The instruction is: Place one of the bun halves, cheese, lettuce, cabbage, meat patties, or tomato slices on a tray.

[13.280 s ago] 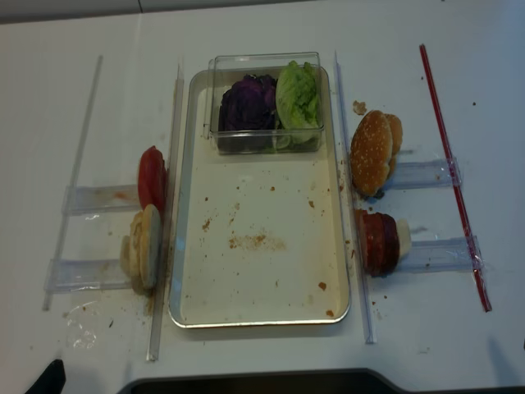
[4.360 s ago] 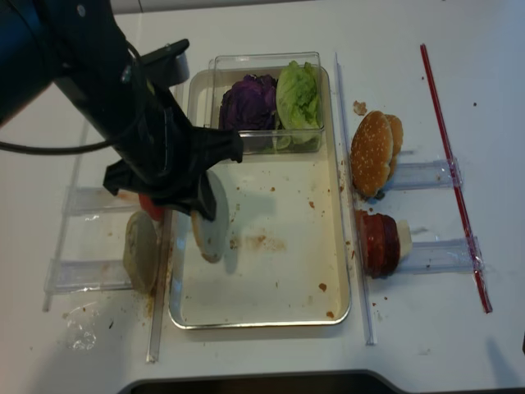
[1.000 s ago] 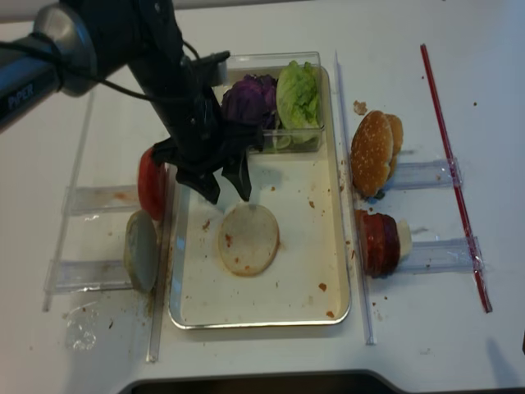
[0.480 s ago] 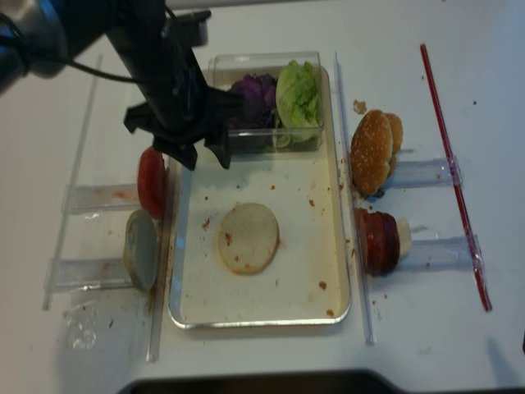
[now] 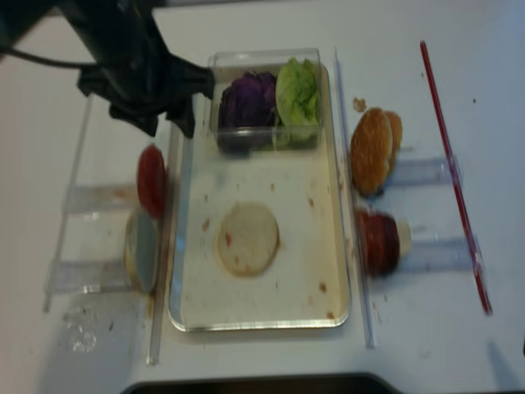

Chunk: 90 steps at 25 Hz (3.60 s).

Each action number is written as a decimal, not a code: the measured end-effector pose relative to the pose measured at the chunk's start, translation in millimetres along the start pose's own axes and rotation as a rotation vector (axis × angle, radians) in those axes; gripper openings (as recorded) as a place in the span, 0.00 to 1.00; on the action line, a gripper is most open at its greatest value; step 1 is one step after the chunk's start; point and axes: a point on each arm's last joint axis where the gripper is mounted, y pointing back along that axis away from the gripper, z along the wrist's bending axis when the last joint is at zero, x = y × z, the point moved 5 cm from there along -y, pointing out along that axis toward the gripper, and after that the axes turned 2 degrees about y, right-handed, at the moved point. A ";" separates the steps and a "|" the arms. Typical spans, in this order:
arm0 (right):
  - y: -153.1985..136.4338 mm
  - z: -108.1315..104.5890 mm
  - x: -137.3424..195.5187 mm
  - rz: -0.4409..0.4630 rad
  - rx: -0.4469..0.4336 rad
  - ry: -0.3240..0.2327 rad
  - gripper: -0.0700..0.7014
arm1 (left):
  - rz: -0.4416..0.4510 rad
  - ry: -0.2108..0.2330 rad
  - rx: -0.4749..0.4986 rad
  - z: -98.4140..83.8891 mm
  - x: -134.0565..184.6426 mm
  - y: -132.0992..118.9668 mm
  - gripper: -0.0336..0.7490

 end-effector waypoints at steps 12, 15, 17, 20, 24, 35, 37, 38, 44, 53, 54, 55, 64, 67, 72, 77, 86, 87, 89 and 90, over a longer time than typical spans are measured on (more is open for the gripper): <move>0.0 0.0 0.0 0.000 0.000 0.000 0.99 | -0.031 0.119 -0.084 71.7 42.0 28.7 0.56; 0.0 0.0 0.0 0.000 0.000 0.000 0.99 | -0.033 0.120 -0.086 74.1 56.4 32.9 0.56; 0.0 0.0 0.0 0.000 0.000 0.000 0.99 | -0.035 0.119 -0.086 74.6 67.2 35.5 0.56; 0.0 0.0 0.0 0.000 0.000 0.000 0.99 | -0.046 0.120 -0.086 75.0 87.1 40.9 0.56; 0.0 0.0 0.0 0.000 0.000 0.000 0.99 | -0.067 0.120 -0.087 75.7 118.2 47.4 0.56; 0.0 0.0 -0.3 -0.002 0.000 0.000 0.99 | -0.198 0.112 -0.076 76.3 204.2 59.3 0.56; 0.0 0.0 -0.3 -0.002 0.000 0.000 0.99 | -0.240 0.110 -0.072 76.0 213.4 64.0 0.56; 0.0 0.0 -0.3 -0.002 0.000 0.000 0.99 | -0.260 0.108 -0.070 75.9 217.7 65.8 0.56; 0.0 0.0 -0.3 -0.002 0.000 0.000 0.99 | -0.344 0.062 -0.081 77.8 242.7 67.6 0.56; 0.0 0.0 -0.3 -0.002 0.000 0.000 0.99 | -0.487 0.041 -0.081 79.4 277.3 67.2 0.56; 0.0 0.0 -0.3 -0.002 0.000 0.000 0.99 | -0.512 0.040 -0.079 79.4 281.1 67.9 0.56; 0.0 0.0 -0.3 -0.002 0.000 0.000 0.99 | -0.526 0.039 -0.072 78.6 284.0 68.1 0.56; 0.0 0.0 -0.3 -0.002 0.000 0.000 0.99 | -0.683 0.032 -0.067 81.1 301.1 54.8 0.56; 0.0 0.0 -0.3 -0.002 0.000 0.000 0.99 | -0.721 0.030 -0.065 81.3 303.8 53.1 0.56; 0.0 0.0 -0.3 -0.002 0.000 0.000 0.99 | -0.727 0.019 -0.062 80.6 304.0 52.5 0.56; 0.0 0.0 -0.3 -0.002 0.000 0.000 0.99 | -0.729 -0.013 -0.051 77.7 303.6 52.6 0.53; 0.0 0.0 -0.3 -0.002 0.000 0.000 0.99 | -0.728 -0.036 -0.044 75.6 303.7 52.4 0.43; 0.0 0.0 -0.3 -0.002 0.000 0.000 0.99 | -0.728 -0.036 -0.044 75.6 303.7 52.4 0.43; 0.0 0.0 -0.3 -0.002 0.000 0.000 0.99 | -0.728 -0.037 -0.044 75.6 303.7 52.4 0.43; 0.0 0.0 -0.3 -0.002 0.000 0.000 0.99 | -0.728 -0.037 -0.044 75.6 303.7 52.4 0.42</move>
